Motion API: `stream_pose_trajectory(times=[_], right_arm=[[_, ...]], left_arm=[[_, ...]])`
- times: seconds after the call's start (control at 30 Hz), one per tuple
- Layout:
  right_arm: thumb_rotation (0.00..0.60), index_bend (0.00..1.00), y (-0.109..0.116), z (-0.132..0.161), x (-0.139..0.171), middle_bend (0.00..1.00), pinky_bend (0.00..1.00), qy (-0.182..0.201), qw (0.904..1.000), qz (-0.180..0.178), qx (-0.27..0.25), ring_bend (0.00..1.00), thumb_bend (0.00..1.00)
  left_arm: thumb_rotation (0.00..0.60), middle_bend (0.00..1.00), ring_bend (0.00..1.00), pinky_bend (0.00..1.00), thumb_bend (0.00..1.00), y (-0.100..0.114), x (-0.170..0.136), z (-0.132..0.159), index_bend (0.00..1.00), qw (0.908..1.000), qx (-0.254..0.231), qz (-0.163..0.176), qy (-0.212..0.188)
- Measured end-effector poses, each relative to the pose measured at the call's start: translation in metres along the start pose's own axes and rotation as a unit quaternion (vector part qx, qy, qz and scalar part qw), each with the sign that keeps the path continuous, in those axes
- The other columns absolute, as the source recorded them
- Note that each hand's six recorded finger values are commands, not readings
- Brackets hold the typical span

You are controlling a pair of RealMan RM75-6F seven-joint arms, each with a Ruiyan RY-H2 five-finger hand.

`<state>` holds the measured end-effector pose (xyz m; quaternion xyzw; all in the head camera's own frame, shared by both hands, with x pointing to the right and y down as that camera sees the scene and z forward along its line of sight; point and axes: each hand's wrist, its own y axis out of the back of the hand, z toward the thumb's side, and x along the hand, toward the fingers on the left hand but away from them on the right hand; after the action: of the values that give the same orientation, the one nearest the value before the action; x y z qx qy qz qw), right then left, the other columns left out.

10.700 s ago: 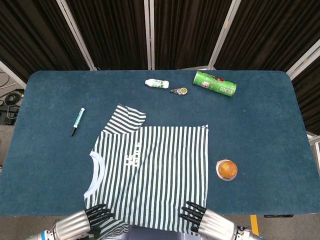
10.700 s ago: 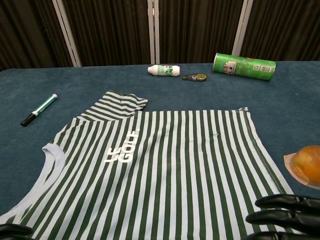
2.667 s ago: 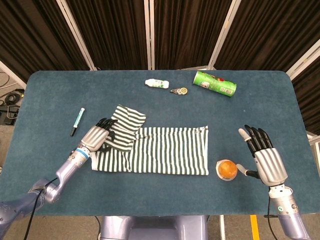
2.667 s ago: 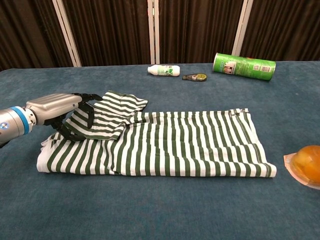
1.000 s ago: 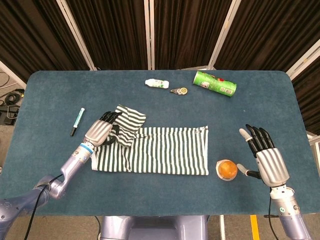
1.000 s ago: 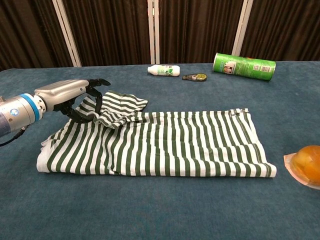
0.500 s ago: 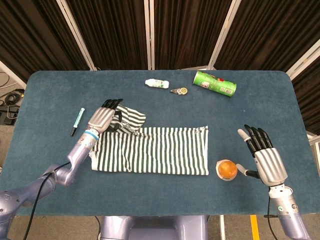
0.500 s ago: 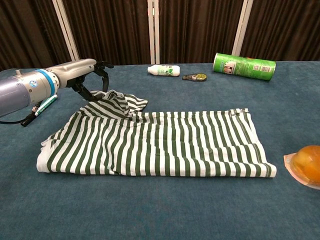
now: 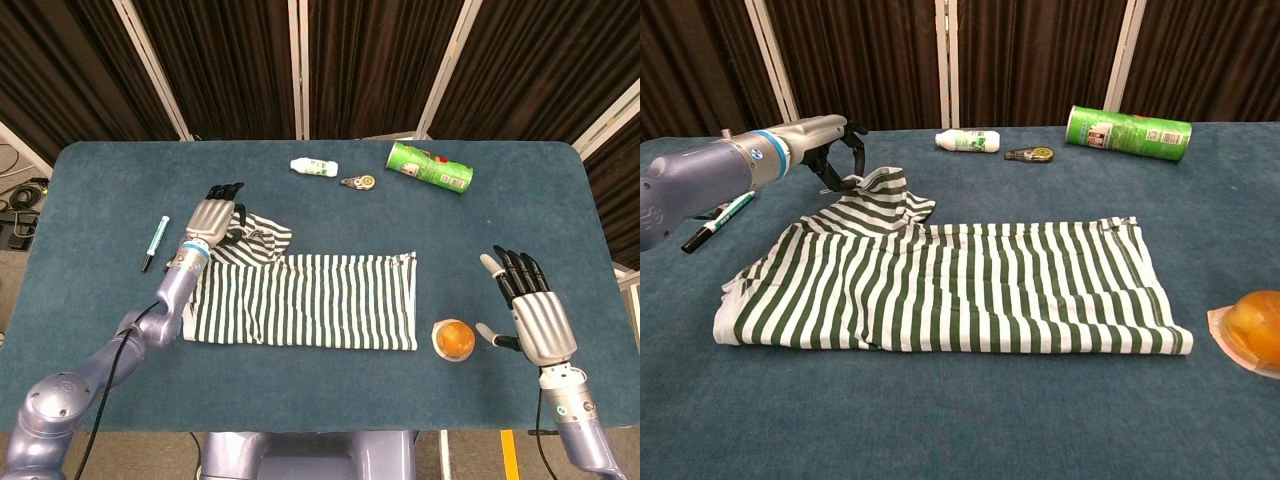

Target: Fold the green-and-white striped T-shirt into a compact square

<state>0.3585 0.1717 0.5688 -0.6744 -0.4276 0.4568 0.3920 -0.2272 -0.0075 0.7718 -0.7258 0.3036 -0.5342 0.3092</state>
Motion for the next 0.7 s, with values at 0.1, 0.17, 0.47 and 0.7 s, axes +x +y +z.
stream_pose_trajectory(times=[0.1,0.17,0.47,0.7], right_arm=[[0.600,0.14,0.000,-0.002,-0.001,0.00,0.00,-0.001,1.0000,-0.002,0.000,0.00,0.03],[0.600,0.14,0.001,-0.003,-0.001,0.00,0.00,-0.004,1.0000,-0.003,0.001,0.00,0.03],[0.600,0.14,0.004,-0.008,-0.002,0.00,0.00,-0.011,0.9999,-0.008,0.001,0.00,0.03],[0.600,0.14,0.004,-0.010,-0.003,0.00,0.00,-0.014,0.9999,-0.009,0.002,0.00,0.03]], left_arm=[[0.600,0.00,0.00,0.00,0.61,0.002,0.006,0.004,0.70,1.0000,0.003,0.002,0.005],[0.600,0.00,0.00,0.00,0.61,0.003,0.010,0.006,0.70,0.9999,0.005,0.003,0.008],[0.600,0.00,0.00,0.00,0.61,0.011,0.024,0.006,0.70,0.9989,0.024,0.004,0.041],[0.600,0.00,0.00,0.00,0.64,0.014,0.028,0.000,0.69,0.9966,0.052,0.000,0.063]])
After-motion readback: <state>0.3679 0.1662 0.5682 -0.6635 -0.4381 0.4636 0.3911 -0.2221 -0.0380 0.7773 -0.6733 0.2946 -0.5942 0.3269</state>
